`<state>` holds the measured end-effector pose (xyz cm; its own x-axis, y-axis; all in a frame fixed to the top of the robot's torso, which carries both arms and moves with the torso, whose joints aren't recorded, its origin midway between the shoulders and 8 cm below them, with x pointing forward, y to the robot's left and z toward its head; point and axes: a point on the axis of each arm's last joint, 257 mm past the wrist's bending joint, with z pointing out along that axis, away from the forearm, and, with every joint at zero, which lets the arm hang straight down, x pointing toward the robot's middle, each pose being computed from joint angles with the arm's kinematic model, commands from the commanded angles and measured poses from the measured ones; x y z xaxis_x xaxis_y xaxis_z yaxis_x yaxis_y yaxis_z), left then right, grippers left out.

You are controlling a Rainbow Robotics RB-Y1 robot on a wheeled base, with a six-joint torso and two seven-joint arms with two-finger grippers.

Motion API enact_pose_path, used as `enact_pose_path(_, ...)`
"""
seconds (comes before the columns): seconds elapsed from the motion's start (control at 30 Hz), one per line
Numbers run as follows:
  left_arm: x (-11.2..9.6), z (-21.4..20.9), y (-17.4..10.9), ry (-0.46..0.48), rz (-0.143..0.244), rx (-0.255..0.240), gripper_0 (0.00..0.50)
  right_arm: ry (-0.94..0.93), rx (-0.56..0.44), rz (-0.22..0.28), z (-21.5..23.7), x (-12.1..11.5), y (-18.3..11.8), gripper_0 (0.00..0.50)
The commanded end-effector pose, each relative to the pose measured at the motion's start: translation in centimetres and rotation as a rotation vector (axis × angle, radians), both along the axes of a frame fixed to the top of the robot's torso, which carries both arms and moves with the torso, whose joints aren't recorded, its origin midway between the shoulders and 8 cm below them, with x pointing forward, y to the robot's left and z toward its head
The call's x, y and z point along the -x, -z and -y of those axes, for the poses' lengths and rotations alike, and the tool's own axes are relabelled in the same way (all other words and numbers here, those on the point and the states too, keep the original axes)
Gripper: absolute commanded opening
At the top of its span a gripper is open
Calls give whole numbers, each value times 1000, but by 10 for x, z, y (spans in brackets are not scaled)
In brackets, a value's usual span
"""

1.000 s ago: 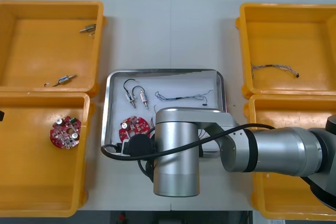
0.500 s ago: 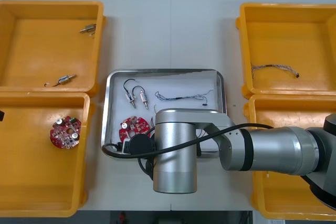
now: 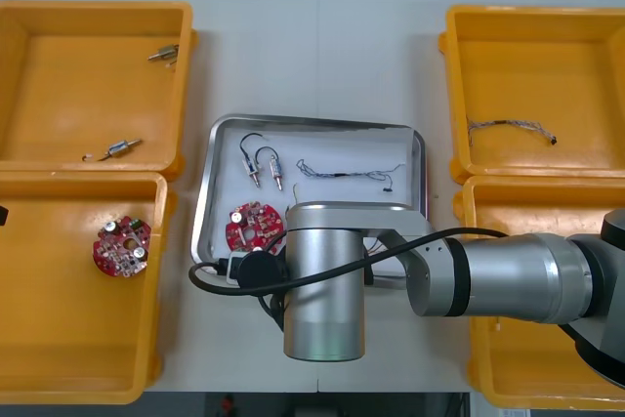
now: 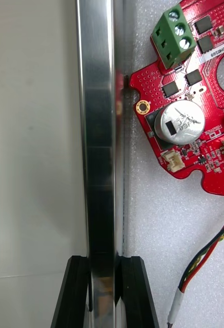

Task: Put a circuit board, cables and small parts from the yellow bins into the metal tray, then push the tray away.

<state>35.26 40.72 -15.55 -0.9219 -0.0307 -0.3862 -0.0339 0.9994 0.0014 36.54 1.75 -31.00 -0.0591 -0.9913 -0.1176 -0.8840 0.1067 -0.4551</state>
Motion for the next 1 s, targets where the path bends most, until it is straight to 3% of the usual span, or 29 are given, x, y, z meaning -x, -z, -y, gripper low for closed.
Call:
enact_pose_path(0.03,-6,-5,-22,89,44,-66,500,-89,27,72,-13,-11,-21,0)
enact_pose_path(0.27,-6,-5,-22,89,44,-66,500,-112,47,139,-15,-31,-40,0)
enact_pose_path(0.47,-6,-5,-22,89,44,-66,500,-136,108,250,-10,-62,-57,0)
enact_pose_path(1.0,-6,-5,-22,89,44,-66,500,-94,143,442,-3,-127,-110,0)
